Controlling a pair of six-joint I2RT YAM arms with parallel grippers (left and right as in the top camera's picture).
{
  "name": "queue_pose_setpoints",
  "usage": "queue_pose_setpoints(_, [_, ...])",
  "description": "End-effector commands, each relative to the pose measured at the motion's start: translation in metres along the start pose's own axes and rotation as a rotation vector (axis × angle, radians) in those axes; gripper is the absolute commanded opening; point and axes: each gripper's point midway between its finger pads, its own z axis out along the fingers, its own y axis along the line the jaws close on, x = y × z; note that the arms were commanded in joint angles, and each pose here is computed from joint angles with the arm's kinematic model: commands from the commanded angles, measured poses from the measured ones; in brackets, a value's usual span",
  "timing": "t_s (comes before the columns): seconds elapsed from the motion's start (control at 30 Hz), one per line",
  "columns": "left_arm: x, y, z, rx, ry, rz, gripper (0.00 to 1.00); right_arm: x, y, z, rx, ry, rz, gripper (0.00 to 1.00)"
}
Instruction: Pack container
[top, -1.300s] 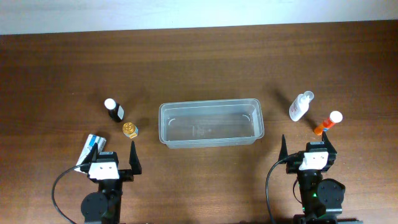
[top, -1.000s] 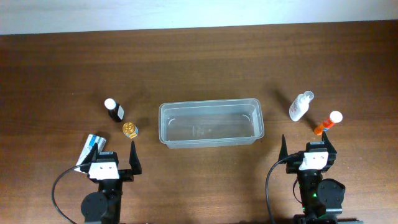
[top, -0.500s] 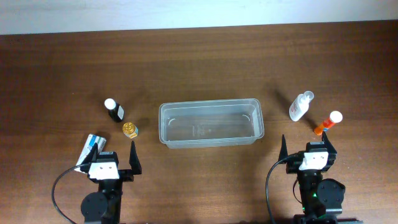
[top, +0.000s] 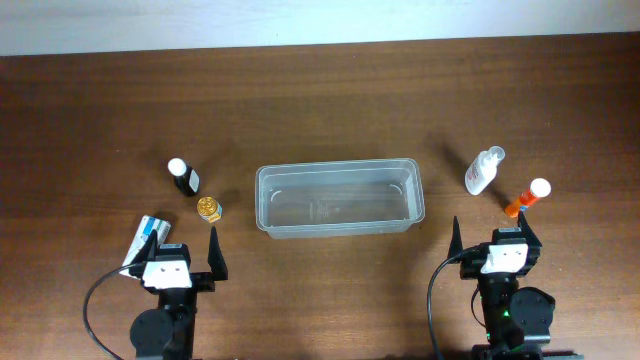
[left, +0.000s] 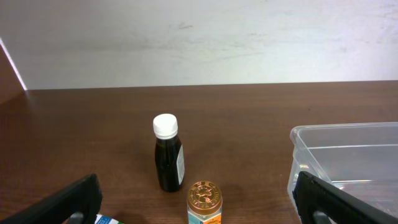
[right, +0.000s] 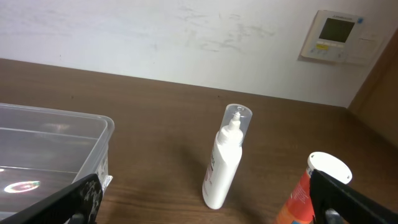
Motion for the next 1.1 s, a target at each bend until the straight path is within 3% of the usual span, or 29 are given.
queue_pose_setpoints(0.0, [0.0014,-0.0024,0.0000,0.013,0.003,0.016,0.99,0.0025,-0.0030,-0.0002,0.021,0.005,0.000,0.98])
queue_pose_setpoints(1.07, [0.0013,-0.0027,0.0000,0.015,0.003,0.015,0.99,0.0024,-0.0024,-0.0001,0.018,0.004,0.051,0.98])
